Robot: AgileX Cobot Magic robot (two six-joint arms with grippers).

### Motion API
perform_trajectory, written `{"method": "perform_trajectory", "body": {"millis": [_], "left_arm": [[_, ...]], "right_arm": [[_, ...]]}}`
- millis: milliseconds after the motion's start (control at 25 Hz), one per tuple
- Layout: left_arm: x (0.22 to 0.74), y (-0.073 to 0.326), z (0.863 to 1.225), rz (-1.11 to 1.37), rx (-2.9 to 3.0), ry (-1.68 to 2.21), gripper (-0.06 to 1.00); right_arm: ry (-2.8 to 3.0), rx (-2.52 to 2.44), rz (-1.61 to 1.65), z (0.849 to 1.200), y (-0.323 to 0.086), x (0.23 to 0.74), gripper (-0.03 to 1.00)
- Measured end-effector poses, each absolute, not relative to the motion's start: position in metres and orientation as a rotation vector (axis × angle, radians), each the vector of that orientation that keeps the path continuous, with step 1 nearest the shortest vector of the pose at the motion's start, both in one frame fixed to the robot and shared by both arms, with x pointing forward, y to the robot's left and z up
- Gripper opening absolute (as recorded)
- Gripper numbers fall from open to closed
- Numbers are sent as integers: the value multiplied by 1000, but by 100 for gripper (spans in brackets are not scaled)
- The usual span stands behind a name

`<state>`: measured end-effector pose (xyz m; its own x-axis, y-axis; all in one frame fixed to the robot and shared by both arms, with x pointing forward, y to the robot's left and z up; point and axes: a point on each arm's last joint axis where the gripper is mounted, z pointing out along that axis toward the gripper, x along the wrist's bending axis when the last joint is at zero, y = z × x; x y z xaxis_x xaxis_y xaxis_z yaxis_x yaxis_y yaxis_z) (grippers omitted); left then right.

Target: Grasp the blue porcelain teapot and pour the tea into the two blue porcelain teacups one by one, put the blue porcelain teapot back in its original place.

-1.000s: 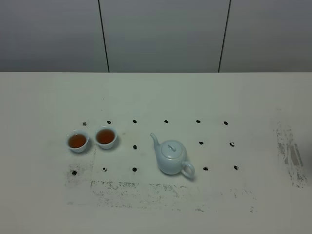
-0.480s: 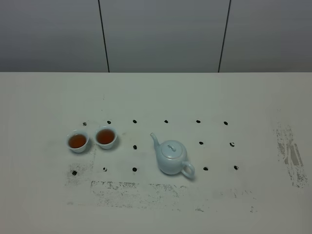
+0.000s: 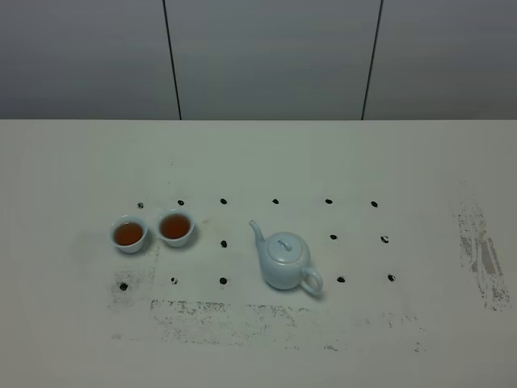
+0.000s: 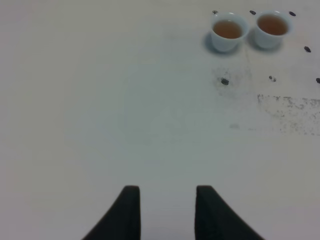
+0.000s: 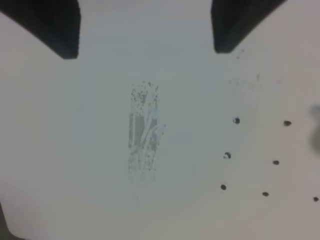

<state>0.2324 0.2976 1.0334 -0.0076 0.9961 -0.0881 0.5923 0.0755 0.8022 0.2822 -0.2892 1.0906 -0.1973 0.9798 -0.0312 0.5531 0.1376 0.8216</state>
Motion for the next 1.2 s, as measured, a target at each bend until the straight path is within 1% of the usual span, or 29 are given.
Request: {"method": "perform_trajectory", "body": {"millis": [400, 640, 1200], "left_arm": [[232, 298, 1033, 759, 1594, 1679, 30], [232, 298, 1033, 759, 1594, 1679, 30], [232, 298, 1033, 759, 1594, 1679, 30]], "right_arm": [[1800, 1512, 955, 1056, -293, 246, 54], [1698, 1472, 1021, 1054, -295, 228, 54], [1699, 1515, 1130, 1055, -285, 227, 54]]}}
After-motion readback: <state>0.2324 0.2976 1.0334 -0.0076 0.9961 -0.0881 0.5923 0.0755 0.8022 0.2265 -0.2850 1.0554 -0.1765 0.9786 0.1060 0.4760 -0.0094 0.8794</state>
